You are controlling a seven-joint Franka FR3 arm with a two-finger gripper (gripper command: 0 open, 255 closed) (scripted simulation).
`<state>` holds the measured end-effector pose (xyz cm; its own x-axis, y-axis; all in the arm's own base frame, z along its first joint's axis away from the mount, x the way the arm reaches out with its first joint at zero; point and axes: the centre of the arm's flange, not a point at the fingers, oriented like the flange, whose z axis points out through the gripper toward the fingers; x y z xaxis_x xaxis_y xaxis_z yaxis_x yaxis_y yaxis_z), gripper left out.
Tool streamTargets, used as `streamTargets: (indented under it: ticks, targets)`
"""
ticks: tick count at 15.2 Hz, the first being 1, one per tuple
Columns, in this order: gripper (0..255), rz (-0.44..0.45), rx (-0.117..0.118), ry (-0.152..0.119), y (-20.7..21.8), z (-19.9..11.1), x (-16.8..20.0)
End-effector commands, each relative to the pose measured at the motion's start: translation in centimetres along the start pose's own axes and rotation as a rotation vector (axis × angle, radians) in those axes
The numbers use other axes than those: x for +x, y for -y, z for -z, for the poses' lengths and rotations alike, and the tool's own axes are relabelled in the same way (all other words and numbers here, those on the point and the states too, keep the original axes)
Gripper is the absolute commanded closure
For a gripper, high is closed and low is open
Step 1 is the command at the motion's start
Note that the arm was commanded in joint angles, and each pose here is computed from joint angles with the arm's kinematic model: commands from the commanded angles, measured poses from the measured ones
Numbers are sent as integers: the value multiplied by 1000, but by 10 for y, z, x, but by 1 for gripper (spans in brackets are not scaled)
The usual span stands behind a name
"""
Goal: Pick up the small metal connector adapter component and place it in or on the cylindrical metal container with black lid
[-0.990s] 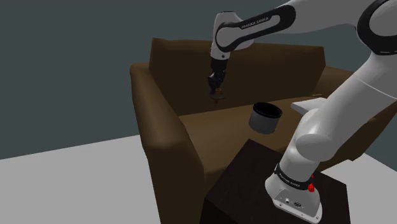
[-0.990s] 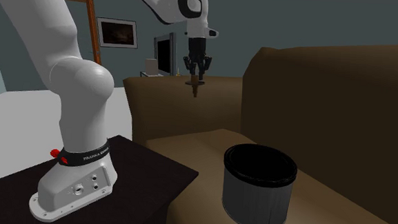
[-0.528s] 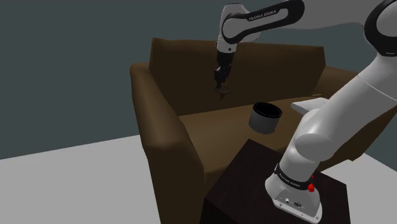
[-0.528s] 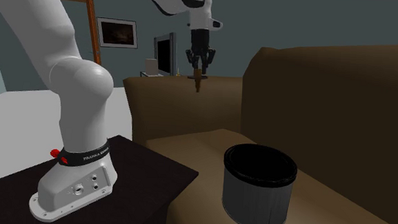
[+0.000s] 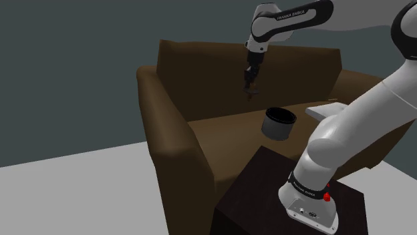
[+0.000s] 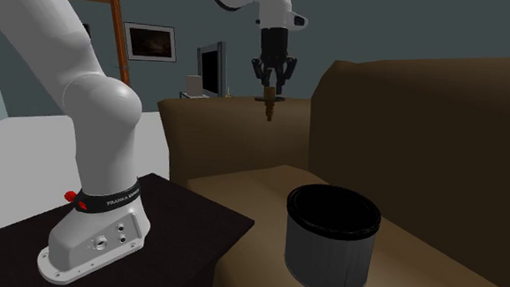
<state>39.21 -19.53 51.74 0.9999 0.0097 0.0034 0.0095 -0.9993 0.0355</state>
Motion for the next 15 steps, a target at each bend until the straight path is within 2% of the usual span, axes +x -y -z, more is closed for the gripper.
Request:
streamTargets:
  ticks: [1,15]
  targets:
    - [255,2,0,0,-21,0,-14]
    - [255,2,0,0,-180,15,-106]
